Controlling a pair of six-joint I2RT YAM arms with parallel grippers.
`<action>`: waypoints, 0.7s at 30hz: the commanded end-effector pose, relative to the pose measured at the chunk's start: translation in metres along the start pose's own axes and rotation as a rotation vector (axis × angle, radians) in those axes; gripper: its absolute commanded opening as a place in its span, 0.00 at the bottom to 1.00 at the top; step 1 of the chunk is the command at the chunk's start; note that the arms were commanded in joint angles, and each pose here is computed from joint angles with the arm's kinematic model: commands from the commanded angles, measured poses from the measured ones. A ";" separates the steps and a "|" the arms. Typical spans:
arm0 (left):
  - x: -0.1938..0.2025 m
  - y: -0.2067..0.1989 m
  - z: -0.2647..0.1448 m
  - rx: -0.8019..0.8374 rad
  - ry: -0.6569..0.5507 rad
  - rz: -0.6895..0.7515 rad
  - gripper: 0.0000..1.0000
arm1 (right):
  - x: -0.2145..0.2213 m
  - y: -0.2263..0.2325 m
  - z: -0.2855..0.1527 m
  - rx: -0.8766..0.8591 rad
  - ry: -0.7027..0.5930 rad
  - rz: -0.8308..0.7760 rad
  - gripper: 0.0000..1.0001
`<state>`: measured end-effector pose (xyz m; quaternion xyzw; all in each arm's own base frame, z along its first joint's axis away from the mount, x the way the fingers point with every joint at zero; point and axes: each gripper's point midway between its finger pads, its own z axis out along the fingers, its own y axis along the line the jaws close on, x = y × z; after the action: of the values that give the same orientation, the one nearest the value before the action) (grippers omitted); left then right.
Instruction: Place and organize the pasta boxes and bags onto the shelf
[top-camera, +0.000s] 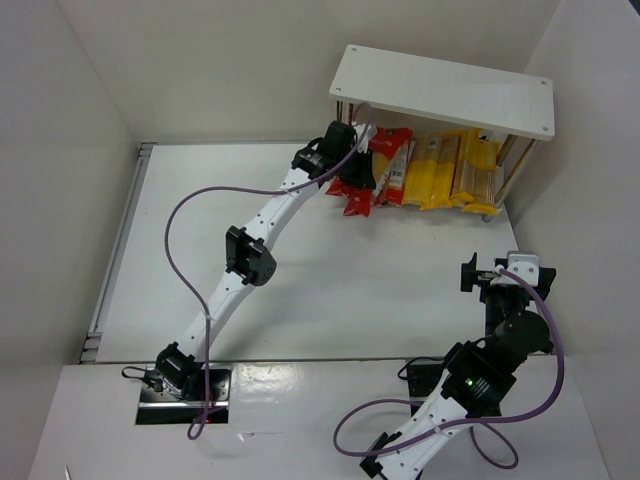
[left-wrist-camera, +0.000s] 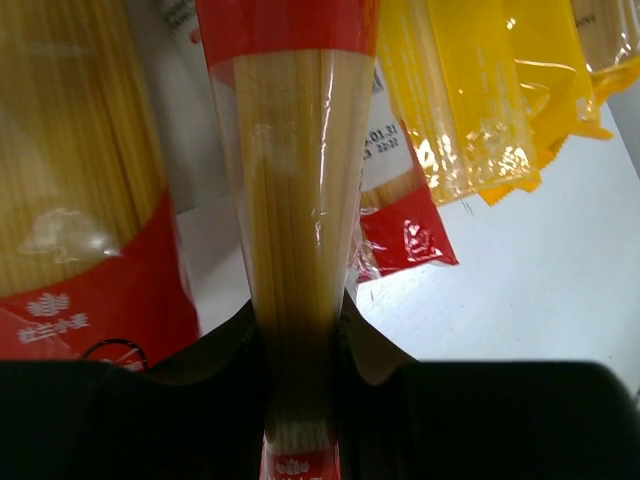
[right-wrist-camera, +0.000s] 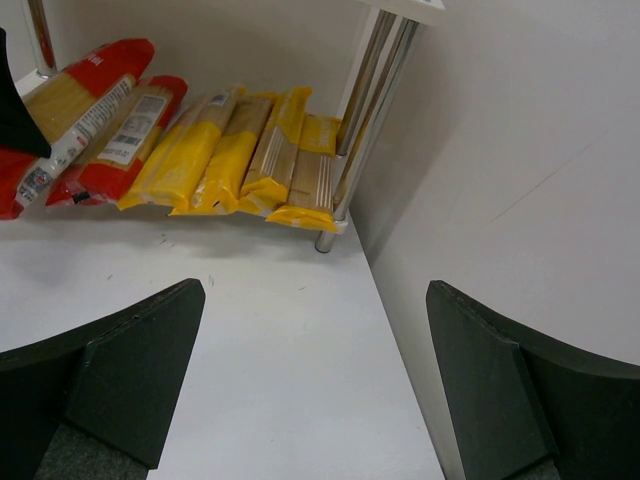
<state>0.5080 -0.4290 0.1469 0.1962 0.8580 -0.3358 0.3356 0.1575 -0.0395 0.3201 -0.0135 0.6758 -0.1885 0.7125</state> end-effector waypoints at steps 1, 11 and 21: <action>-0.090 -0.024 -0.036 0.046 -0.299 0.085 0.00 | -0.005 -0.006 0.003 0.021 -0.020 -0.008 1.00; -0.121 -0.013 -0.043 -0.011 -0.427 0.098 0.00 | -0.005 -0.006 0.003 0.021 -0.020 -0.008 1.00; -0.141 -0.017 -0.048 -0.034 -0.515 0.179 0.21 | -0.005 -0.006 0.003 0.021 -0.020 -0.008 1.00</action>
<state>0.5445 -0.4154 0.1565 0.1650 0.8496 -0.2945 0.4052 0.1575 -0.0396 0.3201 -0.0133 0.6758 -0.1886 0.7125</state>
